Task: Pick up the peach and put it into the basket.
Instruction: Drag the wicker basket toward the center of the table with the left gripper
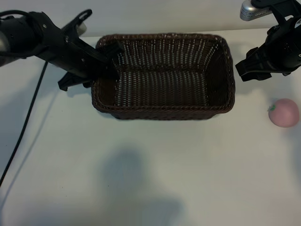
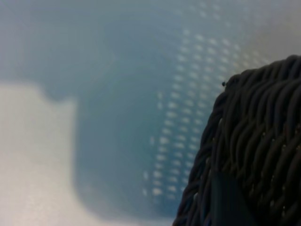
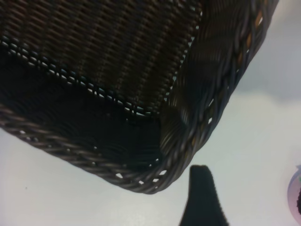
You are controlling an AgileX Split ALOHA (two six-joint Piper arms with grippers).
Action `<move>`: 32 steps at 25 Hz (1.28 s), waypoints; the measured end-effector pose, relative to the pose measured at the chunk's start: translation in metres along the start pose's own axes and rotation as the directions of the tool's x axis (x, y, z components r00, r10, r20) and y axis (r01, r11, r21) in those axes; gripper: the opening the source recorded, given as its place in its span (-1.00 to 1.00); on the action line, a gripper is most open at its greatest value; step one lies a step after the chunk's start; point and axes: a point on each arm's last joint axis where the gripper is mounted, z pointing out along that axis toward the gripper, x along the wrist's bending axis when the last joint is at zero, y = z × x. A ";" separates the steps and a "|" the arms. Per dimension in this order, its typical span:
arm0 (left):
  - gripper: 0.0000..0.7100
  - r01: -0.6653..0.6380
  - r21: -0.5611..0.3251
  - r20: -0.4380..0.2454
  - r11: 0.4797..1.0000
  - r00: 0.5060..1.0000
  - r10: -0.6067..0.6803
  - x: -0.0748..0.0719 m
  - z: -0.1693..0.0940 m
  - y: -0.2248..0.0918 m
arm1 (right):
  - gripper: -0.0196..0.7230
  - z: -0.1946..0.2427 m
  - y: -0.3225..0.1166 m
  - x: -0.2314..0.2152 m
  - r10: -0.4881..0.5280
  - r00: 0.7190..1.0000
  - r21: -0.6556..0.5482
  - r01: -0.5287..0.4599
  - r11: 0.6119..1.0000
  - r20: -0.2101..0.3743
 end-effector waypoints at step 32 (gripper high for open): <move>0.97 0.017 0.061 -0.019 0.998 1.000 -0.016 0.003 0.009 -0.003 | 0.35 0.000 0.000 0.000 0.000 1.000 0.004 0.000 1.000 -0.001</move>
